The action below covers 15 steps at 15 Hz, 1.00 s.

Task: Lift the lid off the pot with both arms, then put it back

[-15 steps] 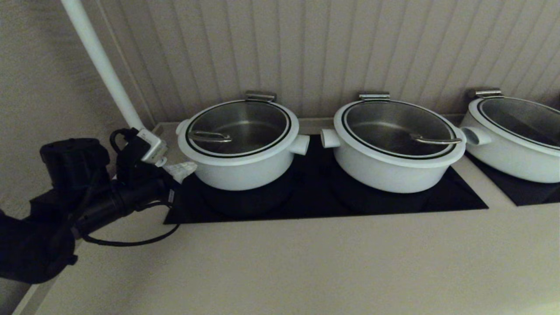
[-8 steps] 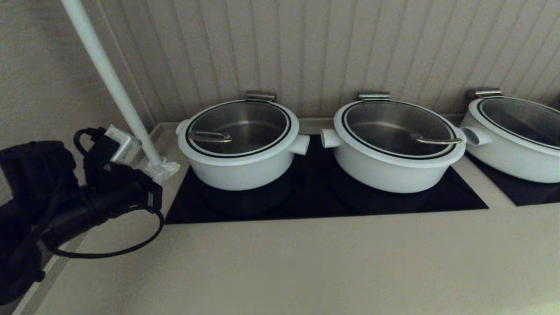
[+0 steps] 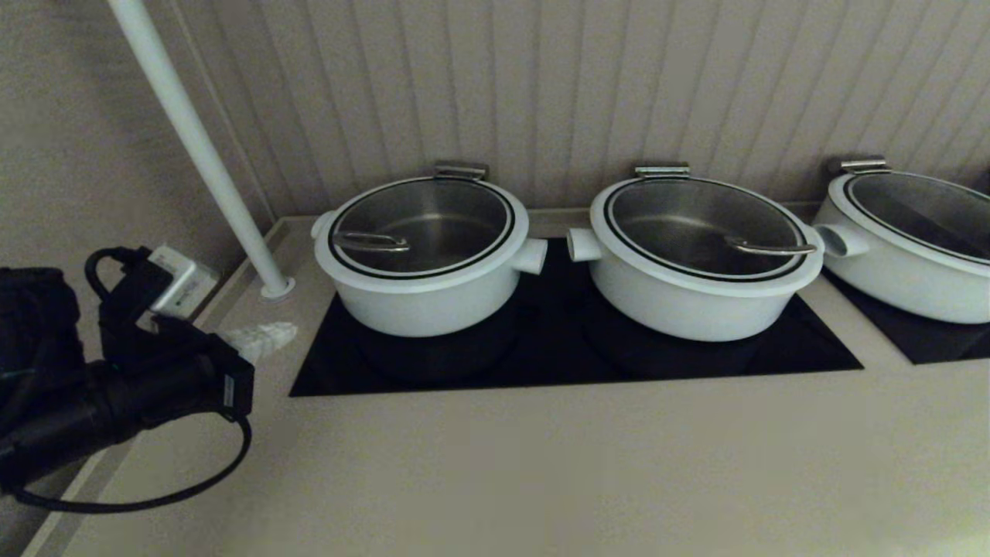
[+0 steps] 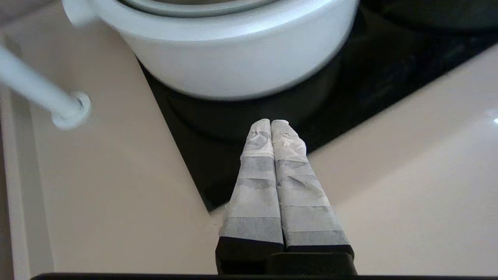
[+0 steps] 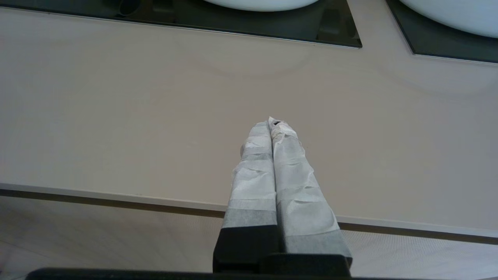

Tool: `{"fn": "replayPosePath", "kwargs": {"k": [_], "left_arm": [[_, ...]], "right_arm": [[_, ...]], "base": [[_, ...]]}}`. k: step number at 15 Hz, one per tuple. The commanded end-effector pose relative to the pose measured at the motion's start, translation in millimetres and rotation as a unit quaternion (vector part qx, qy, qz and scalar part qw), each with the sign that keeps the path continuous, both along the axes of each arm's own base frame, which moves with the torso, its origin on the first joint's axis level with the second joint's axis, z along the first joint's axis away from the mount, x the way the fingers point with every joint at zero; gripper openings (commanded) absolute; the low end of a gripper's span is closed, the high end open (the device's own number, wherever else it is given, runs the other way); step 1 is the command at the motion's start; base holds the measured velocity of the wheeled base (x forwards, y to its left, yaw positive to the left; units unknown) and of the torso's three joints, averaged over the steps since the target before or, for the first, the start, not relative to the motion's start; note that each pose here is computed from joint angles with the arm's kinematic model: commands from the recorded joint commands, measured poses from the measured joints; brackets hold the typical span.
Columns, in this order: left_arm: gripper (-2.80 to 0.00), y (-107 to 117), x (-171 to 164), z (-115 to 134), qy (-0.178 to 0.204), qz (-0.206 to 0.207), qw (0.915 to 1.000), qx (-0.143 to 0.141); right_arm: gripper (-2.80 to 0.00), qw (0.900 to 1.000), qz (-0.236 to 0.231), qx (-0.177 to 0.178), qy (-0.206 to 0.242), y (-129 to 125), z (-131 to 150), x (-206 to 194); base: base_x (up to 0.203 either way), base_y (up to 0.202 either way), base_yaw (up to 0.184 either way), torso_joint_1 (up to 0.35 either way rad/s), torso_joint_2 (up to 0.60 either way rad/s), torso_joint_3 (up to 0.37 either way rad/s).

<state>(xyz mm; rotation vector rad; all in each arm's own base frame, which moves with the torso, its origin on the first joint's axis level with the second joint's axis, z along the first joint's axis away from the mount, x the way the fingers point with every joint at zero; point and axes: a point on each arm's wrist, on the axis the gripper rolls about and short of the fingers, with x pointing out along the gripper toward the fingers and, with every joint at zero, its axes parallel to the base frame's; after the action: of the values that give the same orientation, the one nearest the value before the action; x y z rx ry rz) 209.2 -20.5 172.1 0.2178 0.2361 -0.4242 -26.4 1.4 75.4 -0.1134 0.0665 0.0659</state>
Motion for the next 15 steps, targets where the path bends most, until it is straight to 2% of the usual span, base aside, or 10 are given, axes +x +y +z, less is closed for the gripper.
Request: {"fn": "replayPosePath", "kwargs": {"k": [1,4,9,11,13,15], "left_arm": [[-2.8,0.9,-14.6,9.8,-0.02,-0.001,0.9998,-0.001],[-2.8,2.7,-42.9,6.2,0.001,0.002,1.0,-0.005],[-2.8,6.4,-100.7,-23.0,0.029,0.014,0.9993,-0.02],[-2.8,8.1,-124.1,-36.3,0.02,0.025,0.9993,-0.018],[-2.8,10.5,-149.7,-48.2,-0.005,0.042,0.999,-0.016],[-2.8,12.9,-172.4,-61.4,-0.008,0.061,0.998,-0.015]], "right_arm": [[-2.8,1.0,0.001,0.0,0.001,0.0,0.0,0.1],[-2.8,1.0,0.001,0.0,0.001,0.0,0.0,0.1],[-2.8,1.0,0.001,0.0,0.001,0.0,0.0,0.1],[-2.8,1.0,0.001,0.0,0.001,0.0,0.0,0.1],[-2.8,1.0,0.001,0.0,0.001,0.0,0.0,0.1],[-2.8,1.0,0.001,0.0,0.001,0.0,0.0,0.1]], "base": [[0.0,0.0,0.0,0.0,0.0,0.0],[0.0,0.0,0.0,0.0,0.0,0.0],[0.0,0.0,0.0,0.0,0.0,0.0],[0.0,0.0,0.0,0.0,0.0,0.0],[0.0,0.0,0.0,0.0,0.0,0.0],[0.0,0.0,0.0,0.0,0.0,0.0]]}}
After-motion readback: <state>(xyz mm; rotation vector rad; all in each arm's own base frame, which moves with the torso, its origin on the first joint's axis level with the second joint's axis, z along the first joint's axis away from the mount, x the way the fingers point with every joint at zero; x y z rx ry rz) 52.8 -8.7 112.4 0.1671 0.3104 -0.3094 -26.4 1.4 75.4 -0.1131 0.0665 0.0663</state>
